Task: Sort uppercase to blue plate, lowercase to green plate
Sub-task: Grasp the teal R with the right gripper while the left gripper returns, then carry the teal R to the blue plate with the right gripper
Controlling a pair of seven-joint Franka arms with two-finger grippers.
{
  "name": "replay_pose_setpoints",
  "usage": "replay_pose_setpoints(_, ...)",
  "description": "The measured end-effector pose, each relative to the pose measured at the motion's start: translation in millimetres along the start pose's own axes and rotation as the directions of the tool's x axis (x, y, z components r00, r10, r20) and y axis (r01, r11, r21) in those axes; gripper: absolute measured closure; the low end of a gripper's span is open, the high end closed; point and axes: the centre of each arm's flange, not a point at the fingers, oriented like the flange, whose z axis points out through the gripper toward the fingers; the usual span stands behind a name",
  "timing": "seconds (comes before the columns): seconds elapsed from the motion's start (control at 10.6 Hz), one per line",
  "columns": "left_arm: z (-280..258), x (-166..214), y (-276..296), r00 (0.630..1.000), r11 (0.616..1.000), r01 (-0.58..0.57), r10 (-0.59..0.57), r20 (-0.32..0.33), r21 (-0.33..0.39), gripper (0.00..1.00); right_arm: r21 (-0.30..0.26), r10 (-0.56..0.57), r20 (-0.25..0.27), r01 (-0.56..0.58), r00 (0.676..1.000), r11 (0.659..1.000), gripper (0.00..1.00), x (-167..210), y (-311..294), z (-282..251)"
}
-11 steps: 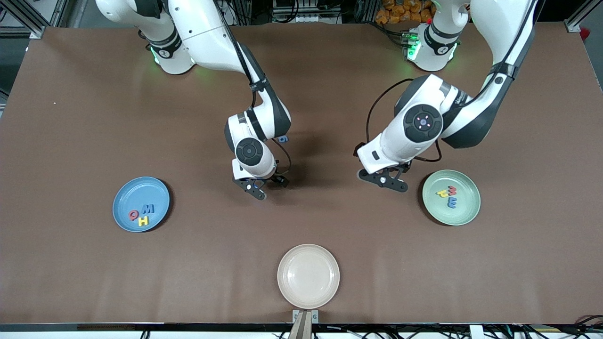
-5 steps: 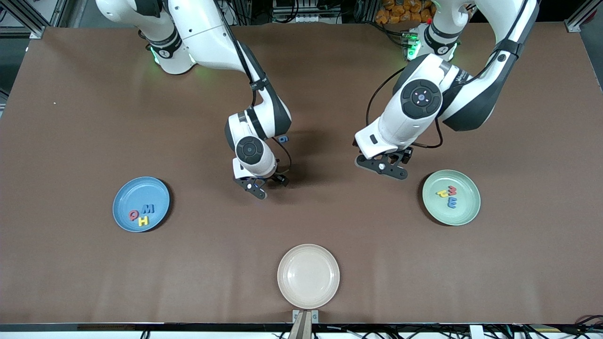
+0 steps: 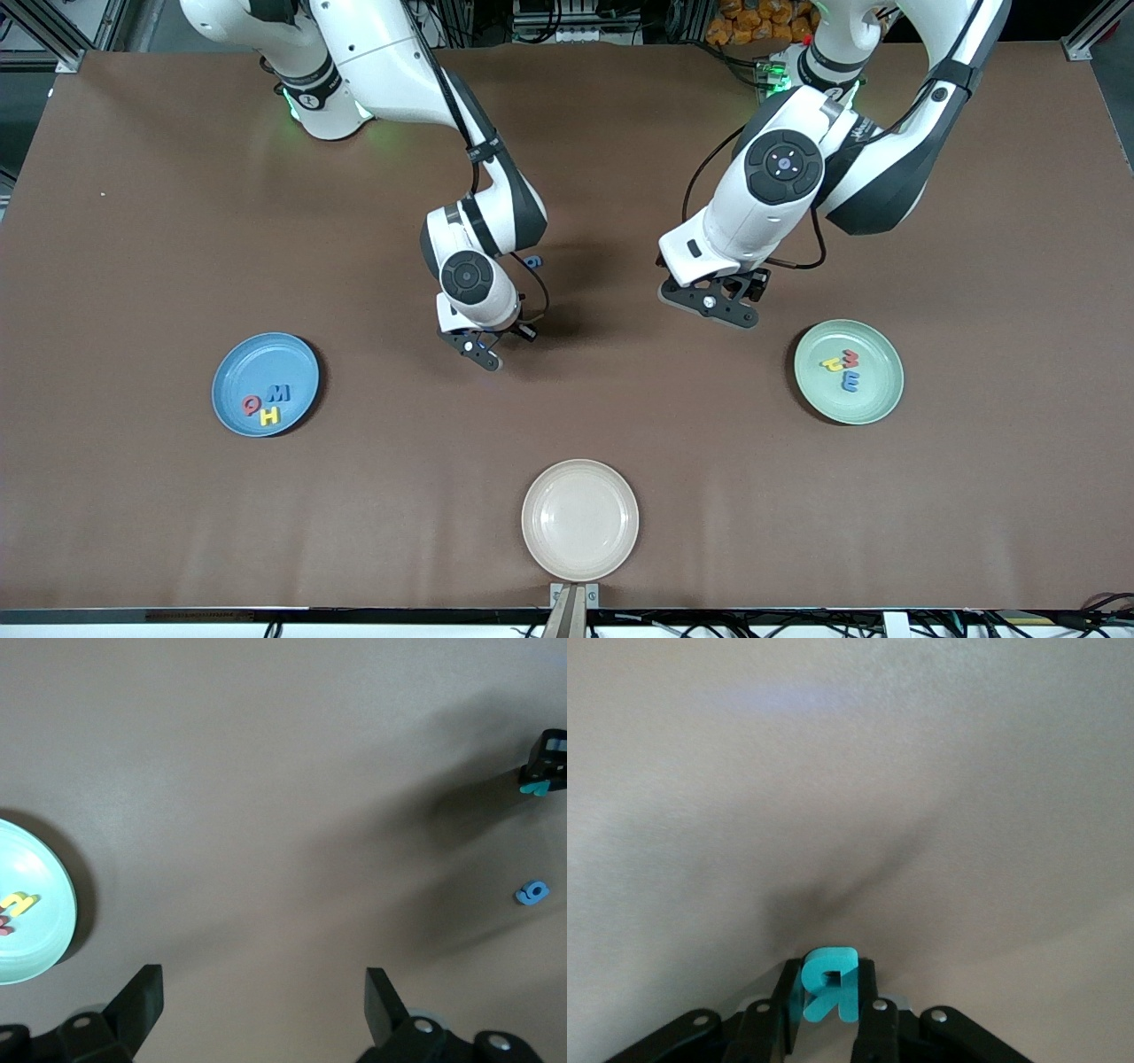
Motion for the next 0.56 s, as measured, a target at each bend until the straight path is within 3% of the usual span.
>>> replay_pose_setpoints(0.38,-3,-4,17,1.000,1.000,-0.030,0.030,-0.005,-0.008,0.00,0.026,-0.056,-0.005,0.056,0.998,0.998,0.71,14,4,-20)
replay_pose_setpoints(0.56,-8,-13,52,0.996,0.996,-0.085,0.084,-0.017,-0.024,0.00,0.033,-0.134,-0.017,0.134,0.991,0.990,0.71,67,29,-50)
